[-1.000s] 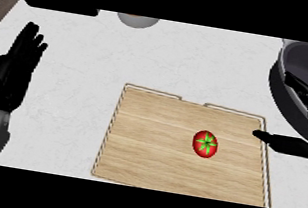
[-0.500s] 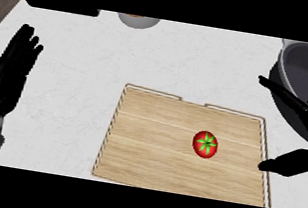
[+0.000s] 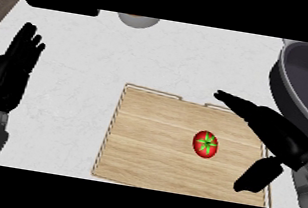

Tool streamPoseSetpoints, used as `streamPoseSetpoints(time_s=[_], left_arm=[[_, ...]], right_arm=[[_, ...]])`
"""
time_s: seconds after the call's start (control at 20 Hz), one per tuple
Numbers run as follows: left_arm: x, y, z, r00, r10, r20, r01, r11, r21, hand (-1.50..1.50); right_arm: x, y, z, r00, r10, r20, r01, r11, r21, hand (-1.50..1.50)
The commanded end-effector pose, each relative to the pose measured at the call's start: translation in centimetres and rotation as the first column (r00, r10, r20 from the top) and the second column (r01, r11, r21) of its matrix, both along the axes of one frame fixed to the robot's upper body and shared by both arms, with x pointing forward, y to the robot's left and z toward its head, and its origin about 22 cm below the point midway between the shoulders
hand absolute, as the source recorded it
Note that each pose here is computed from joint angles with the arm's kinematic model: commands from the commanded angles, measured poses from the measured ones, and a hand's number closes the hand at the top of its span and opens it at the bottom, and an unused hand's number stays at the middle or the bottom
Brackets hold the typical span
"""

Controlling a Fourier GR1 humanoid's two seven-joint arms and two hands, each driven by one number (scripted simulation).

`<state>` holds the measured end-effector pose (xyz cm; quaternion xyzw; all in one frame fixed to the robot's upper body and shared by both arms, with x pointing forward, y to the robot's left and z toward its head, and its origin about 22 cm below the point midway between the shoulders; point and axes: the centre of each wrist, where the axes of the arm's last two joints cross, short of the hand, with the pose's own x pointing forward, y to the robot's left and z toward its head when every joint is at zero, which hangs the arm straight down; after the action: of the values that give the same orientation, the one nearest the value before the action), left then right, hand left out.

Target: Pick the tomato from the tray and place it in the pot

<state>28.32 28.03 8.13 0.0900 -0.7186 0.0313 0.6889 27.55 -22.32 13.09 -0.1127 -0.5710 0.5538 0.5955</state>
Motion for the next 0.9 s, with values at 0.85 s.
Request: streamPoseSetpoints(time_s=[0.85], left_arm=[[-0.1,-0.4,-0.3,1.0,-0.005,0.017,0.005,1.0,-0.013,0.0]], right_arm=[[-1.1,3.7,-5.3,0.996,-0.071,-0.058,0.062,0.988,-0.138,-1.5]])
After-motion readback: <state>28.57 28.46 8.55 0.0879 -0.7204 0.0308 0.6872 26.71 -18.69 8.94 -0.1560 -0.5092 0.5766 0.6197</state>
